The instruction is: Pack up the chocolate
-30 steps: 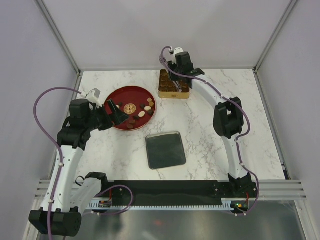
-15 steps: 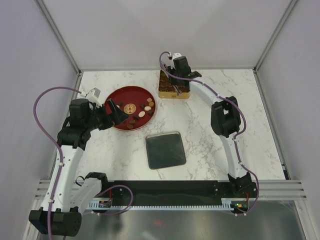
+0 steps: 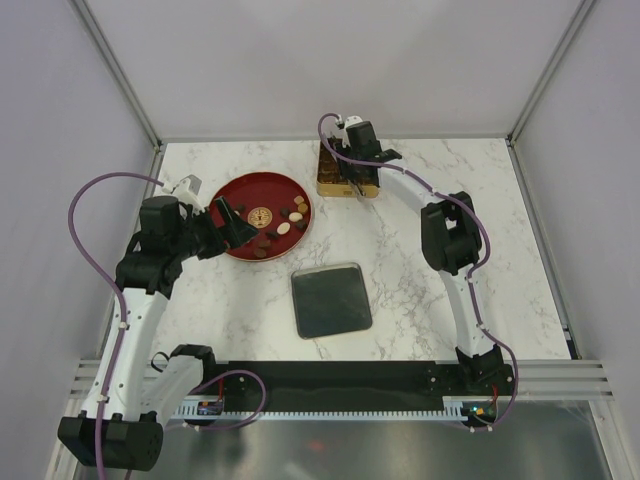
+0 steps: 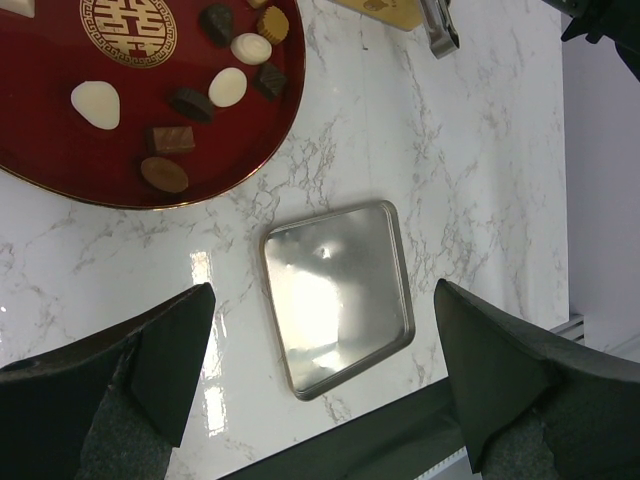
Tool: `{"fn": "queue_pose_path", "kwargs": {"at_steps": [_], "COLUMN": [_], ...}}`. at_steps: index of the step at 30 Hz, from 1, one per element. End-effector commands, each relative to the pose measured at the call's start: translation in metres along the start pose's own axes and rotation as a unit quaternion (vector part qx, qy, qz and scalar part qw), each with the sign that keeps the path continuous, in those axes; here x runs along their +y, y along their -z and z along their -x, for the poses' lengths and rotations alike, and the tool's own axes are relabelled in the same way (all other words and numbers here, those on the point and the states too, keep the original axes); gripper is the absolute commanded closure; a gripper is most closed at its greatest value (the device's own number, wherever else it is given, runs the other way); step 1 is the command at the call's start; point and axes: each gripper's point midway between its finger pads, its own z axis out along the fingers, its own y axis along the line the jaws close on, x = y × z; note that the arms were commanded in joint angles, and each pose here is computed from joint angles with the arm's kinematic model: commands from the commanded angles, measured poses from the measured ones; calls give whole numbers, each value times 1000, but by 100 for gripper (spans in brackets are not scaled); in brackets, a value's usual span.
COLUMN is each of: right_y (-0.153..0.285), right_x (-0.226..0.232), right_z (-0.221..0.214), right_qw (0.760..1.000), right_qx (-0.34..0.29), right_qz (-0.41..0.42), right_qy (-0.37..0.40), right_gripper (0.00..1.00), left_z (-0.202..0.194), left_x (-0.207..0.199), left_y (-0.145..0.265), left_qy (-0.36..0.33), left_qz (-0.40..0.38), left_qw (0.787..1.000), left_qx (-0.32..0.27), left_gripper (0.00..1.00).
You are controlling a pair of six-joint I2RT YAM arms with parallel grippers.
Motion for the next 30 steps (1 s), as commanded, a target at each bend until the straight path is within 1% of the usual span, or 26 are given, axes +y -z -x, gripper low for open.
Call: {"fn": "queue_pose_path", "kwargs": {"at_steps": [1, 6, 9, 12, 16, 20, 21, 23, 24, 26, 27, 29, 30], "right_y": [13, 22, 35, 61, 81, 95, 100, 102, 106, 110, 114, 113, 112], "right_x": [3, 4, 7, 16, 31, 51, 62, 74, 93, 110, 129, 147, 167], "right_z": [39, 58, 74, 96, 104, 98, 96, 86, 81, 70, 64, 52, 41], "right_qw": [999, 997, 995, 992, 988, 987, 987, 988, 985, 984, 981, 979, 976], "right_qx": [-54, -74, -93, -123, -141, -136, -135, -119, -115, -105, -102, -91, -81], "right_qz": [1, 3, 14, 32, 44, 59, 68, 75, 100, 117, 133, 151, 171], "right_qy": [5, 14, 20, 21, 35, 53, 60, 69, 77, 84, 93, 98, 106], "right_gripper": [55, 55, 55, 56, 58, 57, 57, 57, 57, 56, 56, 56, 56], "left_z": [19, 21, 22, 22, 24, 23, 23, 23, 23, 24, 24, 24, 24], "left_x": [-15, -18, -22, -27, -29, -30, -31, -34, -35, -37, -38, -39, -40], "left_y": [6, 8, 11, 14, 20, 23, 24, 28, 29, 34, 35, 38, 39], "left_qy": [-4, -4, -4, -7, -13, -16, -15, -16, -18, -20, -20, -20, -20], "left_qz": [-23, -28, -35, -45, -48, -47, -50, -54, -57, -59, -59, -60, -62], "left_qw": [999, 999, 999, 998, 998, 998, 998, 997, 997, 996, 996, 996, 996], "left_qx": [-31, -32, -34, -34, -45, -48, -48, -52, -53, -59, -59, -62, -64], "left_gripper": [2, 1, 1, 1, 1, 2, 2, 2, 2, 2, 2, 2, 2]}}
